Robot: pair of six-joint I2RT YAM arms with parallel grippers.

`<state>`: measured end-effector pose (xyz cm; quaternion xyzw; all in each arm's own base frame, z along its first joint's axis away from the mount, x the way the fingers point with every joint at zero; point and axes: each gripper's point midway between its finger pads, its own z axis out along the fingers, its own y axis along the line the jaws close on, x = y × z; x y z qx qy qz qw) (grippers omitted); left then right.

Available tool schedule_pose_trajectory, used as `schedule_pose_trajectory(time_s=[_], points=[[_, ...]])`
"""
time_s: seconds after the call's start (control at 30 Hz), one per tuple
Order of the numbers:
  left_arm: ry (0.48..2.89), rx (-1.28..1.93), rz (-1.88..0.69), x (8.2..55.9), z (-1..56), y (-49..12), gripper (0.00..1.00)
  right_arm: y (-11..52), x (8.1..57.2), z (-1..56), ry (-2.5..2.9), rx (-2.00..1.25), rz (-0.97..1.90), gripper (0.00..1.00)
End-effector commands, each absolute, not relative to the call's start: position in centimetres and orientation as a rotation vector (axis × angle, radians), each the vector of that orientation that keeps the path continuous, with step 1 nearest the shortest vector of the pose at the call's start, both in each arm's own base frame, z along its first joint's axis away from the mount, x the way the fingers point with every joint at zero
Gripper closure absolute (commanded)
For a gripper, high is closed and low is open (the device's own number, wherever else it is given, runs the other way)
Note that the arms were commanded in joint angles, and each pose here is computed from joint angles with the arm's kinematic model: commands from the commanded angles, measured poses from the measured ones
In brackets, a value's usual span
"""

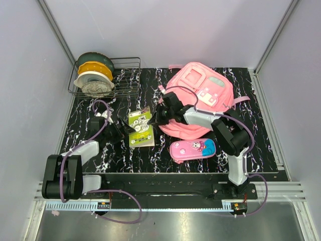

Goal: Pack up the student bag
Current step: Pick up the book from the center of the board.

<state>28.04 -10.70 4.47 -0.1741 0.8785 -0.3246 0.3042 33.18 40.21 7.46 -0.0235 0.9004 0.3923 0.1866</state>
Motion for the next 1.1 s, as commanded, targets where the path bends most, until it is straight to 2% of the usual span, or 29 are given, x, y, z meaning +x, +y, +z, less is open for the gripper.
schedule_pose_trajectory(time_s=[0.0, 0.43, 0.47, 0.53, 0.57, 0.67, 0.9, 0.93, 1.0, 1.07], points=[[2.252, -0.422, -0.857, 29.4, 5.7, -10.5, 0.01, 41.6, 33.7, 16.4, 2.291, -0.120, 1.406, 1.00], [2.071, -0.247, -1.178, 30.3, 9.0, -14.3, 0.01, 41.4, 33.1, 16.4, 2.278, -0.107, 1.525, 1.00], [2.068, -0.237, -1.198, 30.2, 9.2, -14.7, 0.06, 41.4, 33.0, 16.3, 2.283, -0.102, 1.535, 1.00], [2.041, -0.196, -1.238, 30.0, 9.8, -15.3, 0.10, 41.5, 33.0, 15.9, 2.291, -0.092, 1.541, 1.00], [2.033, -0.201, -1.268, 29.8, 10.1, -15.5, 0.16, 41.5, 33.0, 15.7, 2.297, -0.084, 1.541, 1.00], [1.984, -0.145, -1.350, 28.8, 11.4, -16.3, 0.19, 41.3, 33.2, 14.8, 2.318, -0.034, 1.519, 1.00], [1.981, -0.187, -1.303, 27.5, 10.9, -15.6, 0.23, 41.2, 33.9, 13.9, 2.319, 0.060, 1.528, 1.00], [1.978, -0.183, -1.306, 27.3, 11.0, -15.7, 0.28, 41.3, 34.0, 13.9, 2.317, 0.058, 1.533, 1.00], [1.967, -0.174, -1.306, 27.3, 11.3, -15.7, 0.30, 41.4, 34.0, 13.8, 2.320, 0.070, 1.541, 1.00], [1.960, -0.178, -1.307, 27.4, 11.5, -15.8, 0.41, 41.3, 33.9, 13.9, 2.319, 0.070, 1.543, 1.00]])
